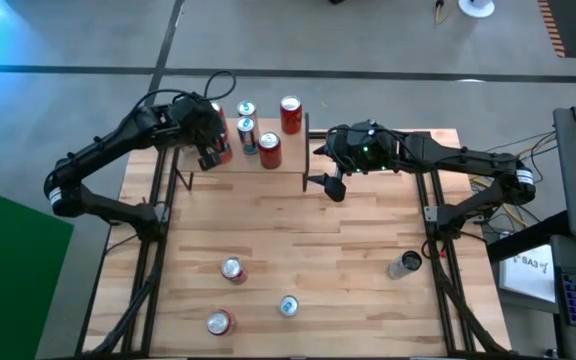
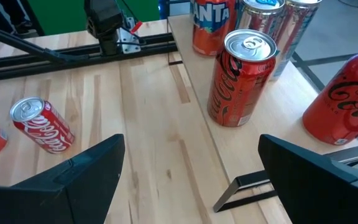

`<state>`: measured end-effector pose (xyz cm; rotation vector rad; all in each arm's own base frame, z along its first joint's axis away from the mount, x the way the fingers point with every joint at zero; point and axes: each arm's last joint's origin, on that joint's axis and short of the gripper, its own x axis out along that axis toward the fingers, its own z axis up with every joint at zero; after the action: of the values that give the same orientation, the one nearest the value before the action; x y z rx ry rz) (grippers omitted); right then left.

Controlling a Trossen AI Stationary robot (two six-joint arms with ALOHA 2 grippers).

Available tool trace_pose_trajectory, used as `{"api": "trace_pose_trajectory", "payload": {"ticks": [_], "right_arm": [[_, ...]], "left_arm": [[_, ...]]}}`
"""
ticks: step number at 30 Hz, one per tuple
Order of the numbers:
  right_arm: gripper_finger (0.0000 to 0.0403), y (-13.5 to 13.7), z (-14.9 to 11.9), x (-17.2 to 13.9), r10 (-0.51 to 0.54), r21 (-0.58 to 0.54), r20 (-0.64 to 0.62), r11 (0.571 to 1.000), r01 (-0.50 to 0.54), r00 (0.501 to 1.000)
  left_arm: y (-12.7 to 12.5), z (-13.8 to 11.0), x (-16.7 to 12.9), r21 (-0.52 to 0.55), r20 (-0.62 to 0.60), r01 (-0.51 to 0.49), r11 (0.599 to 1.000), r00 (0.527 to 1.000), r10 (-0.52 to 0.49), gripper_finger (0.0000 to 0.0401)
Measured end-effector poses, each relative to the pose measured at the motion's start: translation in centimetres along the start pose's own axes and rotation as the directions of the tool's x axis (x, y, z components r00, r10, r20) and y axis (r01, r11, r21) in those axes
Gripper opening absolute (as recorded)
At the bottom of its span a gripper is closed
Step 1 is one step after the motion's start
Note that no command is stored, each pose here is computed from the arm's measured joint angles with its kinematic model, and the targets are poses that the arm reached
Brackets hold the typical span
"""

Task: Place canned beverage on shelf
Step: Put the red soda can on the shelf aligned with the other red soda cans

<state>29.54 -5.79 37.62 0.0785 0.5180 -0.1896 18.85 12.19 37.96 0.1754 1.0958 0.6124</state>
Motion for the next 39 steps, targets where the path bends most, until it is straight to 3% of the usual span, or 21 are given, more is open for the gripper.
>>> {"api": "trace_pose_trajectory", "payload": {"ticks": [17, 26, 29, 39], "right_arm": [[0.0359, 0.0, 0.0, 0.0, 0.000, 0.000, -0.001, 1.000, 0.000, 1.000], [0.0359, 0.0, 0.0, 0.0, 0.000, 0.000, -0.002, 1.000, 0.000, 1.000], [0.0359, 0.0, 0.0, 0.0, 0.000, 0.000, -0.001, 1.000, 0.000, 1.000], [0.0359, 0.0, 0.0, 0.0, 0.000, 0.000, 0.002, 1.000, 0.000, 1.000]], "left_arm": [[0.4, -0.1, -1.0, -0.005, 0.011, -0.036, 0.999, 0.999, 0.036, 0.0000], [-0.5, -0.6, -2.0, 0.020, 0.087, 0.250, 0.968, 0.964, -0.251, 0.0000], [-0.7, -0.8, -1.9, 0.025, 0.064, 0.291, 0.956, 0.954, -0.292, 0.0000], [-0.8, -0.6, -0.1, 0.004, -0.043, 0.174, 0.985, 0.984, -0.174, 0.0000]]}}
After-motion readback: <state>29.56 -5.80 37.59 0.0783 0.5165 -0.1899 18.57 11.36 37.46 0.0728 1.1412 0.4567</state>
